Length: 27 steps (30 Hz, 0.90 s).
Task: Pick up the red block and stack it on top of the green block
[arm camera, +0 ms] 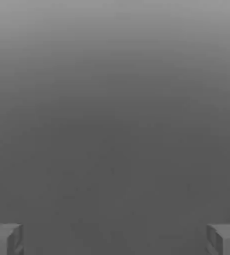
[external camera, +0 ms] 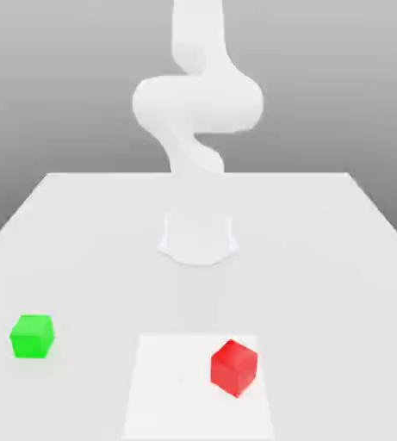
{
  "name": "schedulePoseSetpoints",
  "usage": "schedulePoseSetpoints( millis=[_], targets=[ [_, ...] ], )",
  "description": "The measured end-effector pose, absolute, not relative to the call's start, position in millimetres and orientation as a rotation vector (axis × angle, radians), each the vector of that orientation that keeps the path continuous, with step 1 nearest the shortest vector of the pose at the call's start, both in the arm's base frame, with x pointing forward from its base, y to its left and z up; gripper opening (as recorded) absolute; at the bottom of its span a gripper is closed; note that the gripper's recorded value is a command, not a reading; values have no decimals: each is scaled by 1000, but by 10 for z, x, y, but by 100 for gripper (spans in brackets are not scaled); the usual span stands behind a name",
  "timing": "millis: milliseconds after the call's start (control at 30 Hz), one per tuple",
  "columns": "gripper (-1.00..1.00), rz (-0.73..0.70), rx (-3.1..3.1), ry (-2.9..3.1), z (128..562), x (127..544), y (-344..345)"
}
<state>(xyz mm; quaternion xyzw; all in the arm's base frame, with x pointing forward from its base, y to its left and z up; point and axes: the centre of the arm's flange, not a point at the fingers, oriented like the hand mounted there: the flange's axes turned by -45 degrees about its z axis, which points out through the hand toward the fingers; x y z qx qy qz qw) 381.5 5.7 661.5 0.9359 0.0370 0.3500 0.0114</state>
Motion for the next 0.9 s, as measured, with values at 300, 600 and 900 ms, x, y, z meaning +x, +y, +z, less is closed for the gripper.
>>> schedulePoseSetpoints(
  millis=[300, 600, 900],
  targets=[
    [0, 603, 2939, 643, 4590, 4517, 298],
    [0, 141, 2875, 1181, 2638, 4254, 513],
    [-100, 0, 2841, 1341, 1478, 4012, 534]
  ],
)
